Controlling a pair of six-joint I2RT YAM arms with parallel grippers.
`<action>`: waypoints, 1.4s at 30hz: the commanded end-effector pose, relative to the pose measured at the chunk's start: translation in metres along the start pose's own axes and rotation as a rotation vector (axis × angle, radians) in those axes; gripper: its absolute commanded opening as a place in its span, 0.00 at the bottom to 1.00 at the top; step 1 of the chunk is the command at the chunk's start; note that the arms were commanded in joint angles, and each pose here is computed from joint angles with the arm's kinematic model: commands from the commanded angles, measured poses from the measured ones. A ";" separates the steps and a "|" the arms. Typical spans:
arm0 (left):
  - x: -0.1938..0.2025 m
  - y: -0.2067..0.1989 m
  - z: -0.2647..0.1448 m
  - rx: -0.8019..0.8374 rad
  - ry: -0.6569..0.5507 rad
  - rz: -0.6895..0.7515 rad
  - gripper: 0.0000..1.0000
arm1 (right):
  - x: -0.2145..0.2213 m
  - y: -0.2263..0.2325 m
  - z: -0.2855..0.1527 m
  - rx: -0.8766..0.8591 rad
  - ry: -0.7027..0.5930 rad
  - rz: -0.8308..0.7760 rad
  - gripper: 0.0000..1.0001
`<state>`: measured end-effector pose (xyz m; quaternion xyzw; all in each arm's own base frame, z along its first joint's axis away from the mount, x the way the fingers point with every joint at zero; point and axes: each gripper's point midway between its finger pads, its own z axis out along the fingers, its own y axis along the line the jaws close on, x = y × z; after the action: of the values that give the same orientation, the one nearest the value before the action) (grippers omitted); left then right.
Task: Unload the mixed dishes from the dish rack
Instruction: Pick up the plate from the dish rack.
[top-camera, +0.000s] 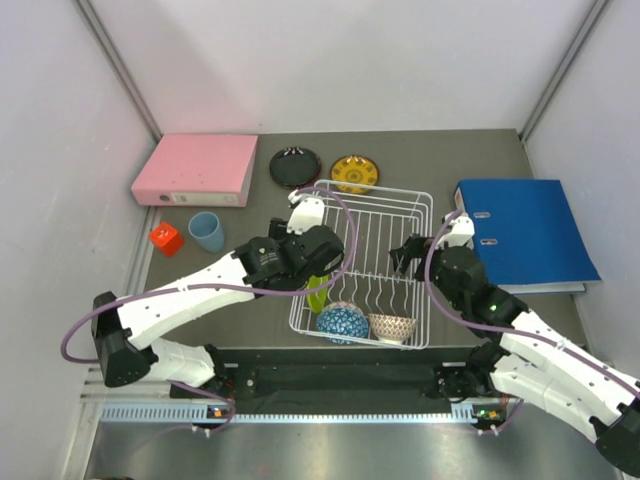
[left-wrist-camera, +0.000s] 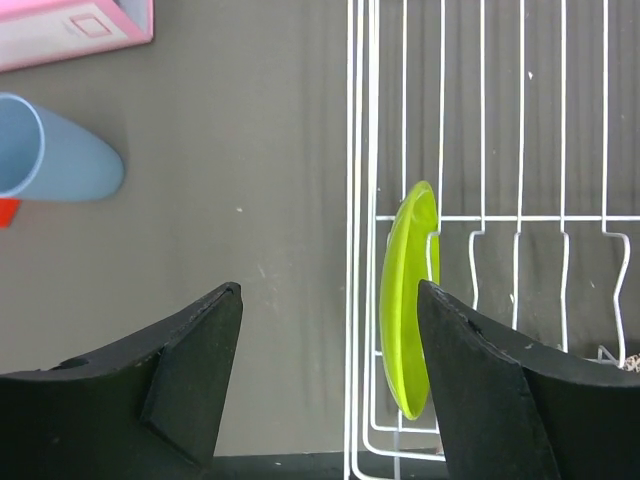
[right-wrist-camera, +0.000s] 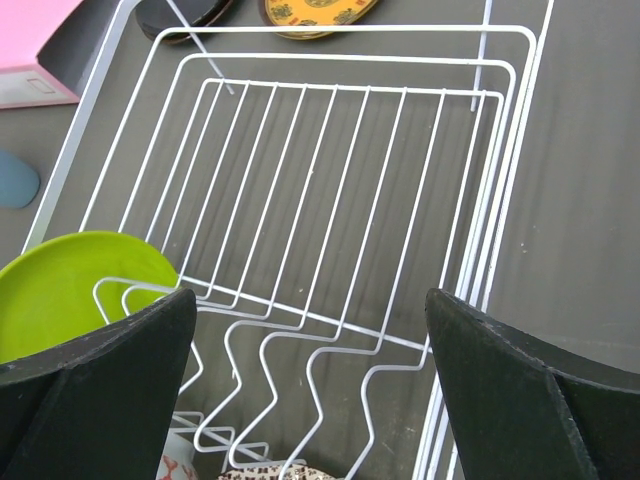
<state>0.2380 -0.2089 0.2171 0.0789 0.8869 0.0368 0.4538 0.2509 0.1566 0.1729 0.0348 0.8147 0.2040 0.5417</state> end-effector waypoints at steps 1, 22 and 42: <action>0.020 -0.004 0.004 -0.001 0.038 -0.026 0.73 | -0.016 0.006 -0.001 -0.022 -0.046 0.026 0.96; 0.076 -0.029 0.037 0.020 0.140 0.035 0.36 | -0.011 0.000 -0.002 -0.004 -0.037 0.018 0.96; -0.011 -0.007 -0.013 0.018 -0.020 -0.050 0.00 | -0.015 0.003 -0.001 -0.006 -0.041 0.013 0.96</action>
<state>0.2250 -0.2154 0.1658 0.0819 0.9091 0.0558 0.4047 0.2496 0.1560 0.1729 0.0338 0.8153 0.2041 0.5408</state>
